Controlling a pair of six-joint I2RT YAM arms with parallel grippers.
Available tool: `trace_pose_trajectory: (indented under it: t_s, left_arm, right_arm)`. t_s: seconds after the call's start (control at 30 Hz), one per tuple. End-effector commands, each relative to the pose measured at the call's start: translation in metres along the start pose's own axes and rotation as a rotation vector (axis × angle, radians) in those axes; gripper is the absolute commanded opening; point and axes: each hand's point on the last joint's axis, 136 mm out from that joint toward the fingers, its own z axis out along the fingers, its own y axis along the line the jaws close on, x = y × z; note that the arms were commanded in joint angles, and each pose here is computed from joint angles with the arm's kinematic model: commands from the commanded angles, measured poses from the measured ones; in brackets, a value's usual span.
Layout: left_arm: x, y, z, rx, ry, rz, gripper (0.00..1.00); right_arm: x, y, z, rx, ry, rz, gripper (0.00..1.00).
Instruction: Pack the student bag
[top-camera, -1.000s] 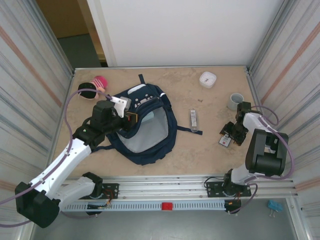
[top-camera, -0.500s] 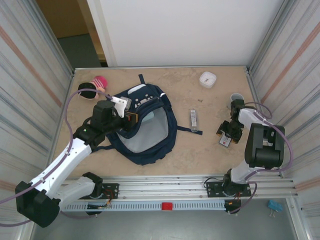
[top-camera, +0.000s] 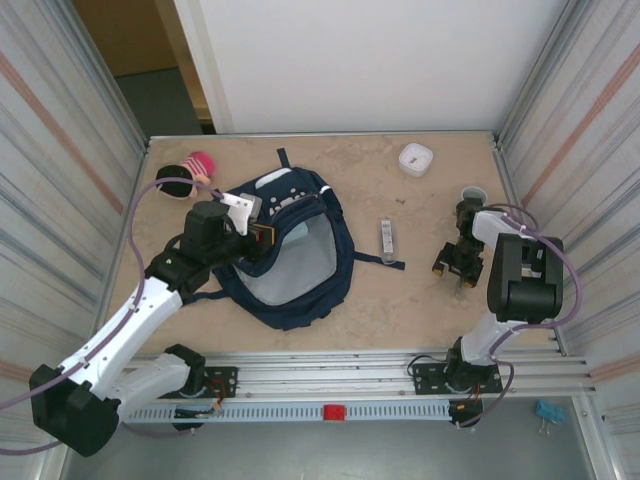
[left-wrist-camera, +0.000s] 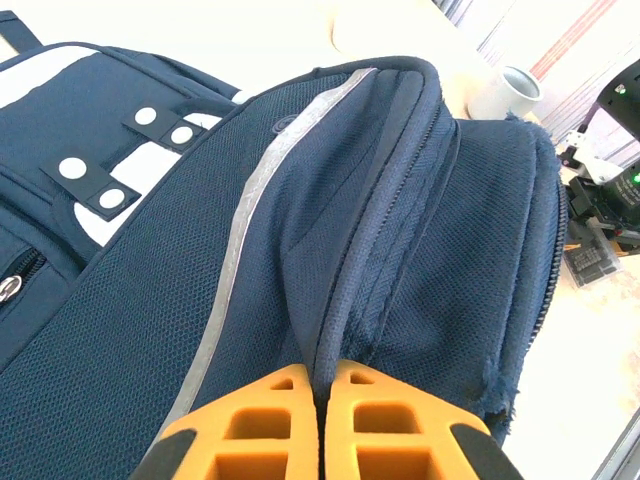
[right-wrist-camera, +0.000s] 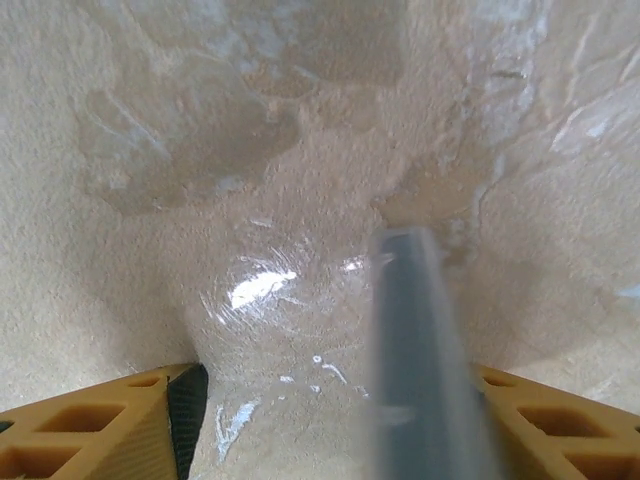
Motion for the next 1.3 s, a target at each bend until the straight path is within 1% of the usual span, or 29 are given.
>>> trace_pose_trajectory:
  t_s: [0.0,0.07,0.13,0.17,0.23,0.27,0.3,0.33,0.43,0.53,0.63,0.83,0.93,1.03,1.17,1.27]
  left_arm:
    - [-0.020,-0.010,-0.012,0.021,-0.073,0.025,0.03]
    - [-0.020,-0.010,-0.012,0.022,-0.073,0.024,0.03]
    - [-0.019,-0.010,-0.012,0.022,-0.072,0.025,0.03]
    - [-0.019,-0.010,-0.012,0.024,-0.071,0.024,0.03]
    - [-0.020,-0.010,-0.012,0.023,-0.073,0.024,0.03]
    - [-0.019,-0.010,-0.012,0.023,-0.072,0.023,0.03]
    - [-0.020,-0.010,-0.012,0.025,-0.074,0.024,0.03]
    - [-0.019,-0.010,-0.012,0.026,-0.072,0.024,0.03]
    - [-0.020,-0.011,-0.013,0.027,-0.074,0.024,0.03]
    - [-0.020,-0.011,-0.013,0.027,-0.075,0.024,0.03]
    - [-0.019,-0.011,-0.013,0.025,-0.076,0.025,0.03]
    - [-0.019,-0.010,-0.013,0.025,-0.074,0.027,0.03]
    - [-0.018,-0.010,-0.013,0.025,-0.074,0.026,0.03]
    - [-0.020,-0.010,-0.014,0.021,-0.085,0.029,0.03]
    - [-0.021,-0.011,-0.014,0.027,-0.088,0.022,0.03]
    - [-0.022,-0.019,-0.014,0.075,-0.091,0.014,0.03]
  right_arm:
    - [0.002,-0.002,0.002,0.020,0.008,-0.034,0.65]
    - [0.003,-0.004,0.002,0.036,0.012,-0.039,0.65]
    - [0.005,-0.007,0.003,0.047,0.017,-0.041,0.61]
    - [0.005,-0.007,0.002,0.046,0.017,-0.038,0.58]
    - [0.005,-0.007,0.001,0.043,0.014,-0.039,0.48]
    - [0.005,-0.007,0.000,0.043,0.012,-0.038,0.46]
    - [0.005,-0.007,0.000,0.043,0.012,-0.038,0.46]
    - [0.005,-0.007,-0.001,0.042,0.012,-0.036,0.49]
    - [0.006,-0.008,-0.001,0.049,0.027,-0.033,0.66]
    - [0.006,-0.009,0.000,0.050,0.027,-0.023,0.70]
    - [0.006,-0.008,0.004,0.021,0.037,-0.007,0.70]
    - [0.008,-0.007,0.016,0.011,0.063,-0.009,0.69]
    - [0.006,-0.004,0.018,0.001,0.057,-0.013,0.64]
    - [0.006,0.000,0.015,-0.010,0.044,-0.025,0.56]
    - [0.007,0.006,0.003,-0.052,0.002,-0.036,0.55]
    - [0.009,0.011,-0.011,-0.099,-0.031,-0.039,0.53]
